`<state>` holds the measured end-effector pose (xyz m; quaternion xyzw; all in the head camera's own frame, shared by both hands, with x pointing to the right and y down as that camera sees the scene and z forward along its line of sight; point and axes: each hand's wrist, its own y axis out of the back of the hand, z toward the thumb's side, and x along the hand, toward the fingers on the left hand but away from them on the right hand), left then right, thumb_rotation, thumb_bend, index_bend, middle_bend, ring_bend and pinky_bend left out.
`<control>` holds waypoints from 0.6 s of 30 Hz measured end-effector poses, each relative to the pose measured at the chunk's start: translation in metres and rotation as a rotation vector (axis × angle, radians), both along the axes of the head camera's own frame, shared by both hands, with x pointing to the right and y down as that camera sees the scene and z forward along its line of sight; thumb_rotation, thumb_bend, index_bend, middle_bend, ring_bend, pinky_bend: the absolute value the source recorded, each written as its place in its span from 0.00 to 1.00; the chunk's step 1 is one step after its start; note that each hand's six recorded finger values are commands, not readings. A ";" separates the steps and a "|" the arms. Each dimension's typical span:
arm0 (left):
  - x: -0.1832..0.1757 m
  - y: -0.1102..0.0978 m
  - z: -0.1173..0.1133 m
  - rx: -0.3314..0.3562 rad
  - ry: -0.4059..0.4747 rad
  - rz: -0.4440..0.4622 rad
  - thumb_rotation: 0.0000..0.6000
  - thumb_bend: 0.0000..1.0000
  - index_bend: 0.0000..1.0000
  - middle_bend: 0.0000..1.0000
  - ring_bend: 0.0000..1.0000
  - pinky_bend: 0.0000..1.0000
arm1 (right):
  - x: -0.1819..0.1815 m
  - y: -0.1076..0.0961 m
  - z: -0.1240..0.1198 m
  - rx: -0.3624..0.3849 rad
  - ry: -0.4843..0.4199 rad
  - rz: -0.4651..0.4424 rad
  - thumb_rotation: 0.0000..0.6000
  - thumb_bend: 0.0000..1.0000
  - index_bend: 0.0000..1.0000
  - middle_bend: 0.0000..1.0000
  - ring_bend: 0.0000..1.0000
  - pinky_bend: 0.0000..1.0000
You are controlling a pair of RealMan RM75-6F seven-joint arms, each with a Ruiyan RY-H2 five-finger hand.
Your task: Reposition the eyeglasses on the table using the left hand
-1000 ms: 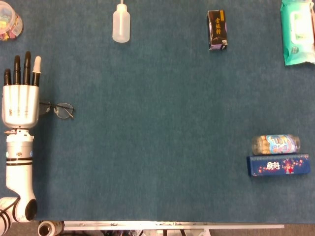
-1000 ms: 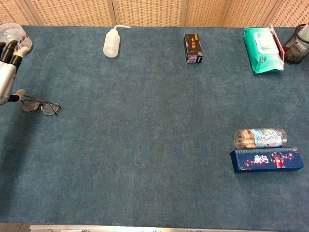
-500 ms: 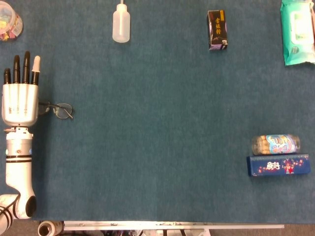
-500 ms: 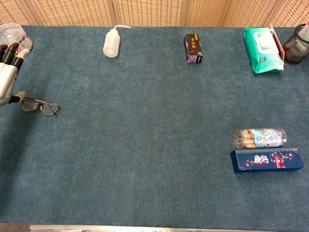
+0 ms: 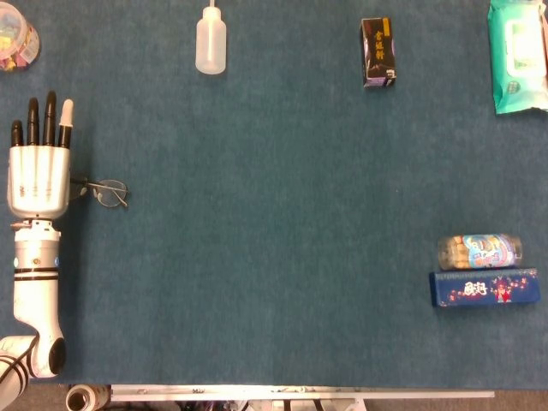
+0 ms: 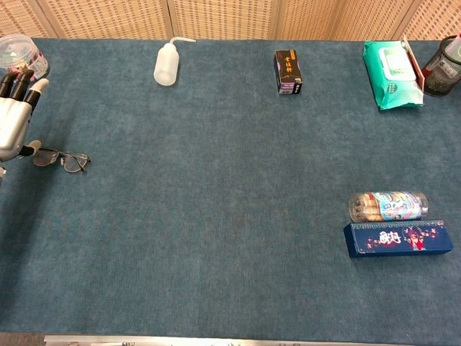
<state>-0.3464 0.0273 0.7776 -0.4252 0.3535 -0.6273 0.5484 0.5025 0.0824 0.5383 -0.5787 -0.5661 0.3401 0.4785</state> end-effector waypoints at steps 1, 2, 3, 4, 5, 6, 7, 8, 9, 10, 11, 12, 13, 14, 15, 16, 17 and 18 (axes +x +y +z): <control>0.000 0.000 0.000 0.000 0.000 0.000 1.00 0.18 0.06 0.00 0.03 0.22 | 0.000 0.000 0.000 0.000 0.000 0.000 1.00 0.31 0.60 0.57 0.51 0.52; 0.000 0.000 0.001 -0.001 0.000 0.000 1.00 0.18 0.06 0.00 0.03 0.22 | 0.000 0.000 0.000 0.000 0.001 0.000 1.00 0.31 0.60 0.57 0.51 0.52; 0.000 0.000 0.001 -0.003 -0.002 0.000 1.00 0.18 0.06 0.00 0.03 0.22 | 0.000 0.000 0.000 -0.001 0.001 0.000 1.00 0.31 0.60 0.57 0.51 0.52; -0.001 0.000 0.002 -0.004 -0.004 0.000 1.00 0.18 0.06 0.00 0.03 0.22 | 0.000 0.000 0.000 -0.001 0.000 0.000 1.00 0.31 0.60 0.57 0.51 0.52; -0.001 0.001 0.002 -0.006 -0.006 -0.001 1.00 0.18 0.06 0.00 0.03 0.22 | 0.000 0.000 0.000 -0.001 0.000 0.000 1.00 0.31 0.60 0.57 0.51 0.52; -0.002 0.001 0.003 -0.009 -0.008 -0.003 1.00 0.19 0.06 0.00 0.03 0.22 | 0.000 0.000 0.000 -0.001 0.000 0.000 1.00 0.31 0.60 0.57 0.51 0.52; -0.002 0.001 0.004 -0.011 -0.009 -0.004 1.00 0.18 0.06 0.00 0.03 0.22 | 0.000 0.000 0.000 -0.001 -0.001 0.001 1.00 0.31 0.60 0.57 0.51 0.52; -0.002 0.001 0.004 -0.013 -0.010 -0.005 1.00 0.18 0.06 0.00 0.03 0.22 | 0.000 0.000 0.000 0.000 -0.001 0.001 1.00 0.31 0.60 0.57 0.51 0.52; -0.003 0.001 0.005 -0.015 -0.010 -0.007 1.00 0.18 0.06 0.00 0.03 0.22 | 0.000 0.000 0.000 -0.001 -0.001 0.001 1.00 0.31 0.60 0.57 0.51 0.52; -0.003 0.002 0.006 -0.017 -0.011 -0.007 1.00 0.18 0.06 0.00 0.03 0.22 | 0.000 0.000 0.000 -0.001 -0.001 0.002 1.00 0.31 0.60 0.57 0.51 0.52; -0.003 0.002 0.006 -0.018 -0.012 -0.008 1.00 0.18 0.06 0.00 0.03 0.22 | 0.000 0.000 0.000 -0.001 -0.002 0.002 1.00 0.31 0.60 0.57 0.51 0.52; -0.004 0.002 0.007 -0.020 -0.014 -0.008 1.00 0.18 0.06 0.00 0.03 0.22 | 0.000 0.000 0.000 -0.001 -0.002 0.002 1.00 0.31 0.60 0.57 0.51 0.52; -0.004 0.002 0.007 -0.021 -0.016 -0.008 1.00 0.18 0.06 0.00 0.03 0.22 | 0.000 0.000 0.000 -0.001 -0.001 0.001 1.00 0.31 0.60 0.57 0.51 0.52; -0.004 0.002 0.008 -0.023 -0.018 -0.008 1.00 0.18 0.06 0.00 0.03 0.22 | 0.000 0.000 0.000 -0.001 0.000 0.001 1.00 0.31 0.60 0.57 0.51 0.52; -0.005 0.002 0.009 -0.026 -0.020 -0.009 1.00 0.18 0.06 0.00 0.03 0.22 | 0.000 0.000 0.000 -0.002 0.000 0.001 1.00 0.31 0.60 0.57 0.51 0.52; -0.005 0.002 0.009 -0.027 -0.021 -0.010 1.00 0.18 0.06 0.00 0.03 0.22 | 0.000 0.000 0.000 -0.002 0.001 0.001 1.00 0.31 0.60 0.57 0.51 0.52; -0.005 0.002 0.010 -0.028 -0.021 -0.010 1.00 0.18 0.06 0.00 0.03 0.22 | 0.000 0.000 0.000 -0.002 0.001 0.001 1.00 0.31 0.60 0.57 0.51 0.52; -0.005 0.002 0.010 -0.028 -0.019 -0.012 1.00 0.18 0.06 0.00 0.03 0.22 | 0.000 0.000 0.000 -0.002 0.001 0.001 1.00 0.31 0.60 0.57 0.51 0.52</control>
